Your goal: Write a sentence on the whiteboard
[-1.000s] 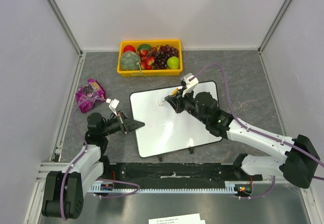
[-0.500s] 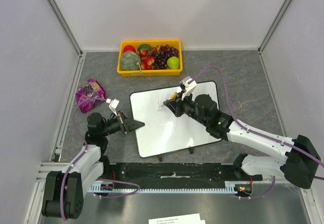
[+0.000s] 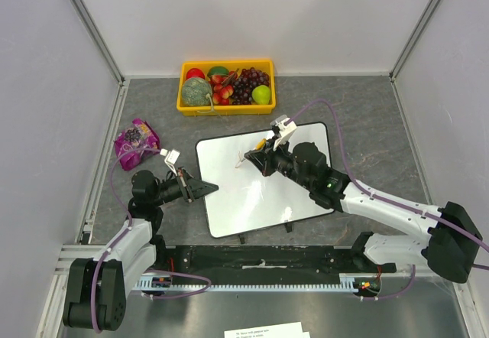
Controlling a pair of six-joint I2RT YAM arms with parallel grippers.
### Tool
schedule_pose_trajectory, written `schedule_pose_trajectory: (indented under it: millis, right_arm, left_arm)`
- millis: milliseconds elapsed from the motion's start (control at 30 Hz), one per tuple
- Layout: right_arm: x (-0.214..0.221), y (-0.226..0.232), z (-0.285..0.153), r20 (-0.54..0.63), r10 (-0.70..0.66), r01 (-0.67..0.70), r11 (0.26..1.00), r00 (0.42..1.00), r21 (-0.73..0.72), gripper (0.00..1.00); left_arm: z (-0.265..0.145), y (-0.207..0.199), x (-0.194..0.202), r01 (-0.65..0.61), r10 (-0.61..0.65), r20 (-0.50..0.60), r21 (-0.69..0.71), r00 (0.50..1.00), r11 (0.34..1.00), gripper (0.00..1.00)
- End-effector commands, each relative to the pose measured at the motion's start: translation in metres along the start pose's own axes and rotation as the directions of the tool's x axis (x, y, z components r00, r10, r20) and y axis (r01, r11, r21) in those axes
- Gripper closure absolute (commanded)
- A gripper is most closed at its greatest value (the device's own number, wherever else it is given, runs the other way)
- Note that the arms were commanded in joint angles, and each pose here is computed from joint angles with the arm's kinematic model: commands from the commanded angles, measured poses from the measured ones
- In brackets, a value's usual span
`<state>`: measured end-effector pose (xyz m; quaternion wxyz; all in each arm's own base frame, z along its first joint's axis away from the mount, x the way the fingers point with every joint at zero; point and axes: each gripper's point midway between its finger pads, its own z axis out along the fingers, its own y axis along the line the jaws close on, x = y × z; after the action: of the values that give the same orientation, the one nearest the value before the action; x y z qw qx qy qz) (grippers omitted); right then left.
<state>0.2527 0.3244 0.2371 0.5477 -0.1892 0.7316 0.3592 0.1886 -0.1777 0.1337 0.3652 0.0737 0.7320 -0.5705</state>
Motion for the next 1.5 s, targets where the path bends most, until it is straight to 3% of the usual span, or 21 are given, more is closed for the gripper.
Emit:
schedule_pose_trajectory:
  millis: [0, 167, 667, 1467]
  right_arm:
    - [-0.033, 0.016, -0.004, 0.09, 0.027, -0.023, 0.998, 0.996, -0.052, 1.0]
    - [-0.057, 0.024, -0.022, 0.167, 0.059, -0.045, 0.996, 0.984, -0.083, 1.0]
    - [-0.053, -0.013, -0.021, 0.164, -0.006, -0.013, 0.993, 0.986, 0.114, 1.0]
    - [-0.015, -0.02, -0.007, 0.049, -0.02, 0.014, 0.993, 0.999, 0.119, 1.0]
  left_arm:
    - [-0.001, 0.009, 0.007, -0.088, 0.088, -0.007, -0.012, 0.996, 0.996, 0.98]
    - [-0.001, 0.009, 0.007, -0.088, 0.088, -0.006, -0.012, 0.996, 0.996, 0.98]
    - [-0.002, 0.009, 0.007, -0.091, 0.091, -0.007, -0.01, 0.996, 0.996, 0.98]
    - [-0.002, 0.008, 0.008, -0.092, 0.092, -0.008, -0.007, 0.996, 0.996, 0.98]
